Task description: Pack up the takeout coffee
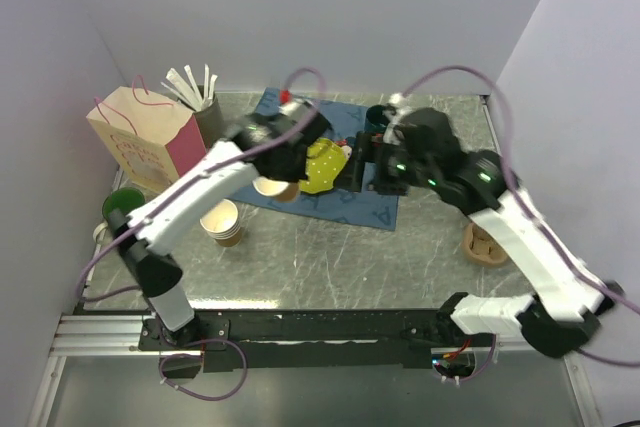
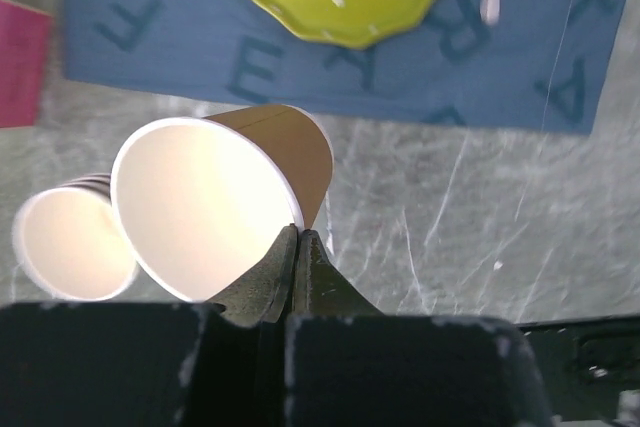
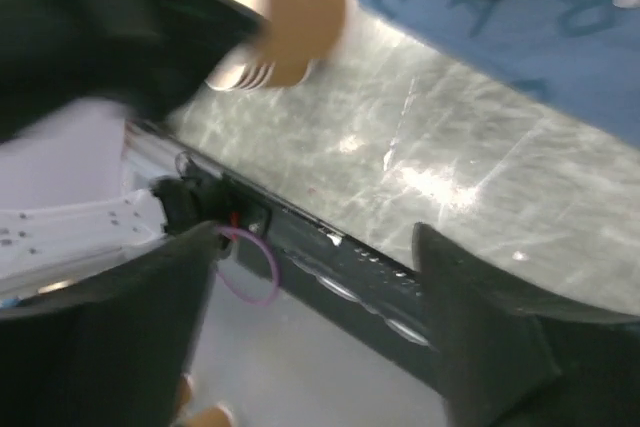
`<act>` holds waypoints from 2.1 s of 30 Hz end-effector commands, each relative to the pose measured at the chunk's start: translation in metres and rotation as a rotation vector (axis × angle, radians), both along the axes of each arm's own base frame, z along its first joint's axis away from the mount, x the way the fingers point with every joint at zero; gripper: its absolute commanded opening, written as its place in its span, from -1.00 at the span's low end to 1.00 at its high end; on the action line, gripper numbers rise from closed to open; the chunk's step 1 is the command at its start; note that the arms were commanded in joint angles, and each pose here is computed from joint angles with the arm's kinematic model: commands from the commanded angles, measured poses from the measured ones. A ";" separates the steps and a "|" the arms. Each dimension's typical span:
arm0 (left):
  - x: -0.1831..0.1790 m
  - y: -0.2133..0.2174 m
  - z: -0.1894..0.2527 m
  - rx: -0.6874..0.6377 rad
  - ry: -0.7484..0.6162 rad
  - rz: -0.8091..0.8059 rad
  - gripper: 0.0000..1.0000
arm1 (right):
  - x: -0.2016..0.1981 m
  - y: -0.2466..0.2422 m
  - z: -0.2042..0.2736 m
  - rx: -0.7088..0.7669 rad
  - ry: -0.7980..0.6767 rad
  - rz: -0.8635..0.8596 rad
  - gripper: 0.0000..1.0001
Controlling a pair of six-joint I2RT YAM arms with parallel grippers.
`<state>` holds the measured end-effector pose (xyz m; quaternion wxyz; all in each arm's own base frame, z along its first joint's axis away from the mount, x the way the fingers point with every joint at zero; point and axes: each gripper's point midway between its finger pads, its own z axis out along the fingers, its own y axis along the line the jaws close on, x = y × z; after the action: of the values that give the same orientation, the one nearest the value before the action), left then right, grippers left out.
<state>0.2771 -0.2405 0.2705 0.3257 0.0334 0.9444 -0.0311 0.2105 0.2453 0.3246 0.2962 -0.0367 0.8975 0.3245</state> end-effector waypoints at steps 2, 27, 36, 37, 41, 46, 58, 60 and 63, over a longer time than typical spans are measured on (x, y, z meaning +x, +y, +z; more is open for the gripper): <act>-0.015 -0.042 -0.035 0.051 0.031 -0.095 -0.98 | -0.020 -0.074 0.016 -0.040 -0.124 -0.231 1.00; -0.037 0.072 -0.158 0.516 0.161 0.048 -0.98 | -0.041 -0.108 0.025 0.040 -0.178 -0.342 1.00; -0.032 0.092 -0.157 0.484 0.177 0.096 -0.98 | -0.041 -0.106 0.022 0.031 -0.168 -0.332 1.00; -0.030 0.087 -0.154 0.460 0.173 0.088 -0.98 | -0.041 -0.106 0.020 0.028 -0.162 -0.330 1.00; -0.030 0.039 -0.119 0.298 0.126 0.000 -0.98 | -0.044 -0.107 0.015 0.020 -0.149 -0.329 1.00; -0.042 -0.019 -0.102 0.187 0.129 -0.092 -0.98 | -0.047 -0.110 0.012 0.033 -0.137 -0.344 1.00; -0.087 -0.105 -0.112 0.150 0.146 -0.283 -0.98 | -0.062 -0.133 0.014 0.053 -0.161 -0.404 1.00; -0.090 -0.112 -0.119 0.168 0.146 -0.298 -0.98 | -0.064 -0.137 0.014 0.046 -0.160 -0.407 1.00; -0.098 -0.120 -0.128 0.184 0.177 -0.311 -0.98 | -0.068 -0.143 0.011 0.038 -0.152 -0.426 1.00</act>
<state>0.1866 -0.3389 0.1414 0.2317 0.2083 0.9499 0.0247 0.1471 0.1175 0.3322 0.4111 0.1134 0.8613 0.2762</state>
